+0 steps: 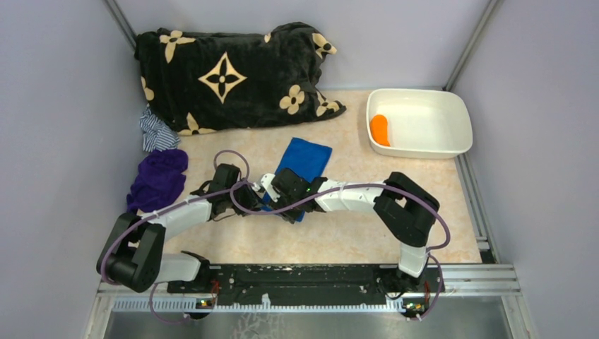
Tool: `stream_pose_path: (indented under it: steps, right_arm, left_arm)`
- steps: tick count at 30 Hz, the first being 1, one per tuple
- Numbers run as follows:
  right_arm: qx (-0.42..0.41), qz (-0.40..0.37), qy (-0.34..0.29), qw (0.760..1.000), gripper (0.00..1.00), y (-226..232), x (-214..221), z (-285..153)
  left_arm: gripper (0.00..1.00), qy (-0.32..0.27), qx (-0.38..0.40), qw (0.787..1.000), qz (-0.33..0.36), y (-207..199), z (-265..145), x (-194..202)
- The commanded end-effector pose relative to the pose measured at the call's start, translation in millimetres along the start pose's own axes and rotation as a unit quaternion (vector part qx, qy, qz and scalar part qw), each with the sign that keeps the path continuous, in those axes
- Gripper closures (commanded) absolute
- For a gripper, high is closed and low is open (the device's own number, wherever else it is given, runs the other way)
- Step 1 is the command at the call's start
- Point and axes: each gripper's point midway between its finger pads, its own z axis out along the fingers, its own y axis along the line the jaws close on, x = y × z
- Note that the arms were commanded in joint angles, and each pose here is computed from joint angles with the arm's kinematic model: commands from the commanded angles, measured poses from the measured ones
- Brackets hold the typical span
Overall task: Roll the towels
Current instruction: Roll the towel at the center of the board.
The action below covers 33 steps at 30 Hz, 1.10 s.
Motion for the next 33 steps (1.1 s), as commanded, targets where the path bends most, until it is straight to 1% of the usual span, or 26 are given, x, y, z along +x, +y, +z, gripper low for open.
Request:
stream_pose_path:
  steps: [1,5,12,21,25,30,32,33]
  right_arm:
    - [0.052,-0.013,0.020,0.998,0.61,-16.2,15.8,3.0]
    - [0.085,-0.020,0.045,0.995,0.60,-26.6,32.2,-1.2]
    - [0.102,-0.034,0.037,0.994,0.59,-26.9,25.5,-13.6]
    - [0.142,-0.047,0.051,0.988,0.59,-35.5,33.8,-16.8]
    - [0.159,-0.049,0.081,0.983,0.60,-41.7,49.3,-9.2]
    - [0.166,-0.051,0.123,0.977,0.64,-44.7,72.7,3.8]
    - [0.160,-0.053,0.138,0.976,0.70,-43.0,79.7,8.3]
    - [0.153,-0.052,0.140,0.977,0.76,-40.9,79.8,9.5]
  left_arm:
    - [0.60,0.028,-0.089,0.996,0.011,47.3,4.0,18.1]
    - [0.60,0.030,-0.092,0.995,0.013,48.1,6.0,17.8]
    - [0.60,0.037,-0.099,0.994,0.018,49.3,9.7,17.7]
    - [0.61,0.049,-0.111,0.992,0.023,54.6,15.8,20.3]
    - [0.61,0.053,-0.113,0.992,0.026,55.3,18.1,20.8]
    - [0.60,0.048,-0.111,0.992,0.033,52.4,19.5,16.7]
    - [0.60,0.045,-0.110,0.992,0.037,49.3,19.4,13.4]
    - [0.59,0.042,-0.109,0.992,0.038,48.1,19.2,11.2]
